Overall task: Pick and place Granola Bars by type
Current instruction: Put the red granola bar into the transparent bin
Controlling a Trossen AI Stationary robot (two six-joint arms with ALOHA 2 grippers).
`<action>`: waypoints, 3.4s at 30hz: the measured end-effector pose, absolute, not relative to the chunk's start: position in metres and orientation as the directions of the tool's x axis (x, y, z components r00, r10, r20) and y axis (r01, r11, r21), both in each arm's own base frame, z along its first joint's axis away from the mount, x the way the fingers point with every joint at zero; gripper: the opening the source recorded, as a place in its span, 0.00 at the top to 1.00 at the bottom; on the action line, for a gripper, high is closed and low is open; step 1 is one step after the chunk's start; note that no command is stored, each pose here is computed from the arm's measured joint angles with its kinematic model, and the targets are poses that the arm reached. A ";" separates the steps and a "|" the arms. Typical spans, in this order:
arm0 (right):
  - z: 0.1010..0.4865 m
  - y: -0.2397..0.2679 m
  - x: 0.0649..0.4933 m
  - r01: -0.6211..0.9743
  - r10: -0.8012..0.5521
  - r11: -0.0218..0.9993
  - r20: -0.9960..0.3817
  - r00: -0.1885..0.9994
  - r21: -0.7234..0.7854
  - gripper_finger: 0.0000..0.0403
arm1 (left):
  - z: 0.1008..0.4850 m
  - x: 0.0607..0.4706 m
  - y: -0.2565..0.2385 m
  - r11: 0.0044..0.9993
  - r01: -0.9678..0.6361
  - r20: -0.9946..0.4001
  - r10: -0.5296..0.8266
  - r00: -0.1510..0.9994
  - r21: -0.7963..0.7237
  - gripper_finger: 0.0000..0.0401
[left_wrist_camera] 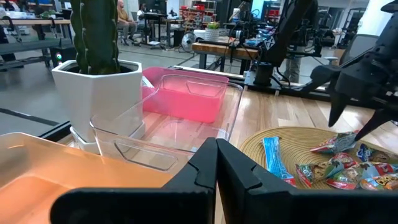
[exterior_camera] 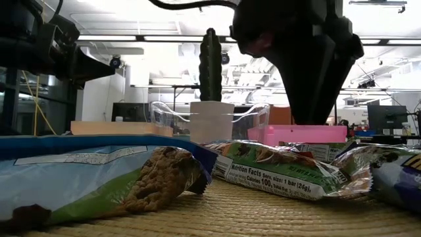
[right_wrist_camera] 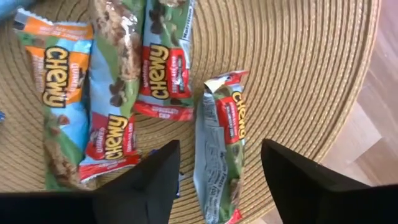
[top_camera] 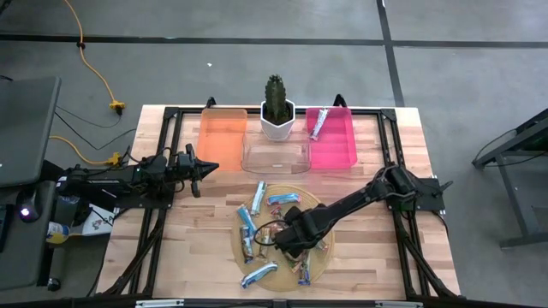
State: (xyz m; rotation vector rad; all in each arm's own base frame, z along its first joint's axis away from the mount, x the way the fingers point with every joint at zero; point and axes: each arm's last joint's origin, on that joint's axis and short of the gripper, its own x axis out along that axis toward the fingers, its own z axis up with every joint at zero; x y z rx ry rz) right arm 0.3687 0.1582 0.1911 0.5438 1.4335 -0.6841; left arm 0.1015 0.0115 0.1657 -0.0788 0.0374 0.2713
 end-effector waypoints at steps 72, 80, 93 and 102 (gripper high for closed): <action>0.199 0.144 0.343 0.762 -0.039 0.641 -0.987 0.156 0.094 0.87 | 0.166 0.101 0.012 0.960 -0.269 -0.047 0.266 0.963 -0.073 1.00; 0.255 0.133 0.326 0.729 -0.099 0.654 -0.933 0.347 0.202 0.89 | 0.166 0.101 0.012 0.960 -0.269 -0.047 0.267 0.963 -0.073 1.00; 0.330 0.114 0.298 0.595 -0.226 0.746 -0.727 0.649 0.299 0.90 | 0.166 0.101 0.012 0.960 -0.270 -0.047 0.267 0.963 -0.073 1.00; 0.350 0.109 0.303 0.511 -0.278 0.810 -0.578 0.767 0.288 0.89 | 0.166 0.101 0.012 0.960 -0.269 -0.047 0.266 0.963 -0.073 1.00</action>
